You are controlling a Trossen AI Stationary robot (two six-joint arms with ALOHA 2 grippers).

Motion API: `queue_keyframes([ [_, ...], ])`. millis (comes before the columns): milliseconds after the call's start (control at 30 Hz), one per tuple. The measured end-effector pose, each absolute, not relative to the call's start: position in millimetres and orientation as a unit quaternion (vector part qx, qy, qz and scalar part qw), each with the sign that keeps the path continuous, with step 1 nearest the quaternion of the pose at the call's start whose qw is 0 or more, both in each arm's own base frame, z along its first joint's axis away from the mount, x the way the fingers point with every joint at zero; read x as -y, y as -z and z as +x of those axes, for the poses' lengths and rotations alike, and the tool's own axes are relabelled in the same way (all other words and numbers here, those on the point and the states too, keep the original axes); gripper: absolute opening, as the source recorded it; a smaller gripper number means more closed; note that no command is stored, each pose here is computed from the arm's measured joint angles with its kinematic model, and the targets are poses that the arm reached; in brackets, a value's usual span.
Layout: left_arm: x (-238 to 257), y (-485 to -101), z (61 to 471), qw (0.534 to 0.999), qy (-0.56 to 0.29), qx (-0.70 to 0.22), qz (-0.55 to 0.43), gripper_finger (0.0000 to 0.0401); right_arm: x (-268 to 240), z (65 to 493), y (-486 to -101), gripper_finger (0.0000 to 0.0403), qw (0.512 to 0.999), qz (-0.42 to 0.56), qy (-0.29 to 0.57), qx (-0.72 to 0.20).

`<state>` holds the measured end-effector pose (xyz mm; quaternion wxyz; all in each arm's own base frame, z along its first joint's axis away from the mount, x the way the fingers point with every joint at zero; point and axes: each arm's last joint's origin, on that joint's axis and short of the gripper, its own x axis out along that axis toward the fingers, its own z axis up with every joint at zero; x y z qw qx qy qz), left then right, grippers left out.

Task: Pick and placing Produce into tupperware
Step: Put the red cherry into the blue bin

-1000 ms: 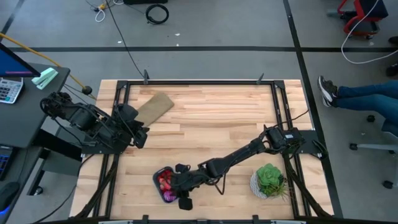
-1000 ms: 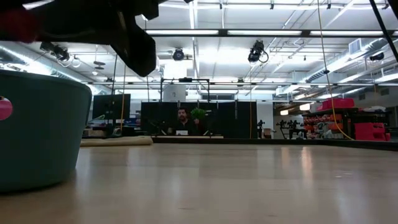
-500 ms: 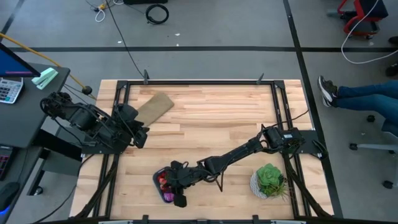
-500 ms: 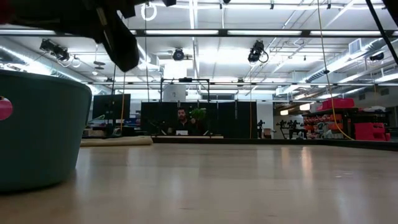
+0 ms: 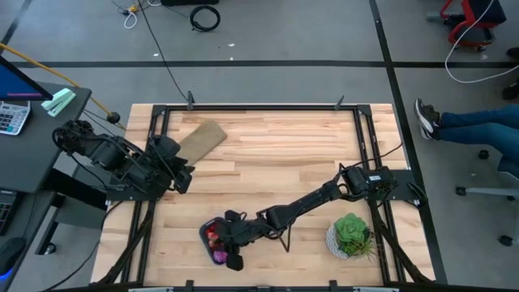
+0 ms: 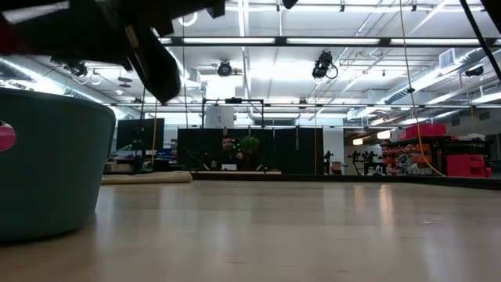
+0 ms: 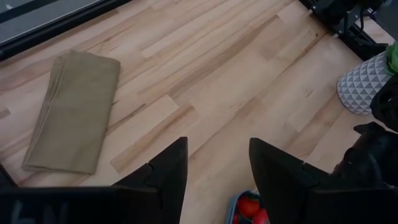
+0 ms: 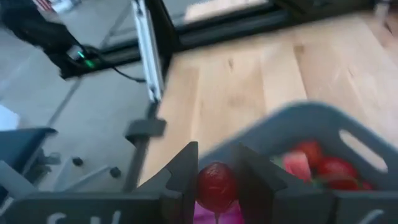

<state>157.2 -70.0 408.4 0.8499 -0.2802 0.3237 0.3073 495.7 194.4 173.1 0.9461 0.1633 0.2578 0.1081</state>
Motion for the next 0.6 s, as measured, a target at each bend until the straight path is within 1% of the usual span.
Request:
queue_keyframes([
  [100,69.9,-408.4,157.3,0.851,-0.306,-0.325,-0.278,0.018,-192.8,493.9,-169.2,0.0099,0.945,0.15,-0.091,-0.275],
  [367,70.0,-408.4,157.2,0.851,-0.306,-0.325,-0.276,0.0177,-193.9,492.6,-167.8,0.0099,0.946,0.141,-0.086,-0.28],
  [433,70.0,-408.4,157.2,0.851,-0.306,-0.325,-0.276,0.0177,-196.4,494.2,-161.3,0.0099,0.946,0.142,-0.085,-0.277],
  [533,69.9,-408.4,157.1,0.851,-0.306,-0.325,-0.276,0.018,-201.3,495.1,-145.9,0.0099,0.938,0.169,-0.093,-0.289],
  [600,69.9,-408.3,157.2,0.851,-0.306,-0.325,-0.276,0.0181,-202.5,494.2,-143.6,0.0099,0.936,0.169,-0.094,-0.295],
])
